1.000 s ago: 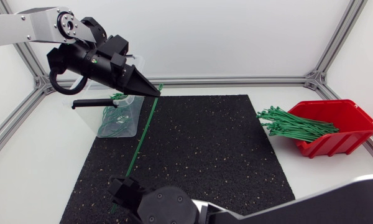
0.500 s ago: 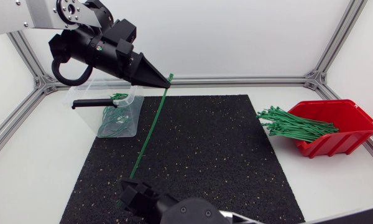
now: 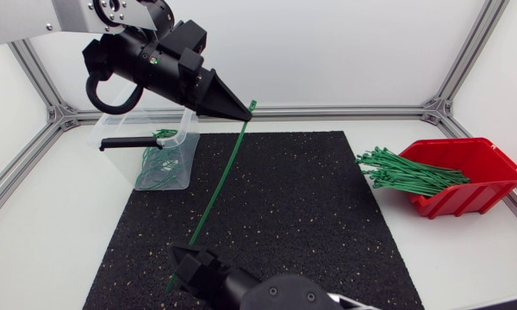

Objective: Take a green cable tie from the red box, thread the tail through the head to close it, then place it in the transparent bin on the left.

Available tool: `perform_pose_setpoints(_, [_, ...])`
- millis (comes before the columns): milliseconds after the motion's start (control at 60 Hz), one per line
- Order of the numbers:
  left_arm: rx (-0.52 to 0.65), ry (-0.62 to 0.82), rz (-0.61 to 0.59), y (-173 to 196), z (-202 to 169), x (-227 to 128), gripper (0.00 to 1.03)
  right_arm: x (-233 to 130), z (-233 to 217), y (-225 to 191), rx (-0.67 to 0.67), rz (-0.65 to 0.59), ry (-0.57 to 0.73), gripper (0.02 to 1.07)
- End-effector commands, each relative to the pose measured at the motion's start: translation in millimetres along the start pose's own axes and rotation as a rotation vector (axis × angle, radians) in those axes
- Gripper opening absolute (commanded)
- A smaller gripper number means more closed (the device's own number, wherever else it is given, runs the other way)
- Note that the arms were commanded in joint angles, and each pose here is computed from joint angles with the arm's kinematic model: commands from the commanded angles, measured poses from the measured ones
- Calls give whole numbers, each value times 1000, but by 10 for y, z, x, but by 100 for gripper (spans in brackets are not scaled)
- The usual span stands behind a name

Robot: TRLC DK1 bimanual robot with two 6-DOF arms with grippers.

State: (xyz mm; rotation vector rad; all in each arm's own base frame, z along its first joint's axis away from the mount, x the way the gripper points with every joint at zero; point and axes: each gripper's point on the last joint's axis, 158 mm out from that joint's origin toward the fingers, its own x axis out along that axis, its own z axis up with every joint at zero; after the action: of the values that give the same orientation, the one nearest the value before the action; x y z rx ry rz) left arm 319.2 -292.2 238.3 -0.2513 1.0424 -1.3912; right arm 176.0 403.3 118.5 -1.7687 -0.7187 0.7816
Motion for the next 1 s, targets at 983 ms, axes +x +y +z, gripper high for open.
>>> perform_pose_setpoints(983, [1,12,-4,-27,128,104,3,-163,-59,83,-28,-1,-29,27])
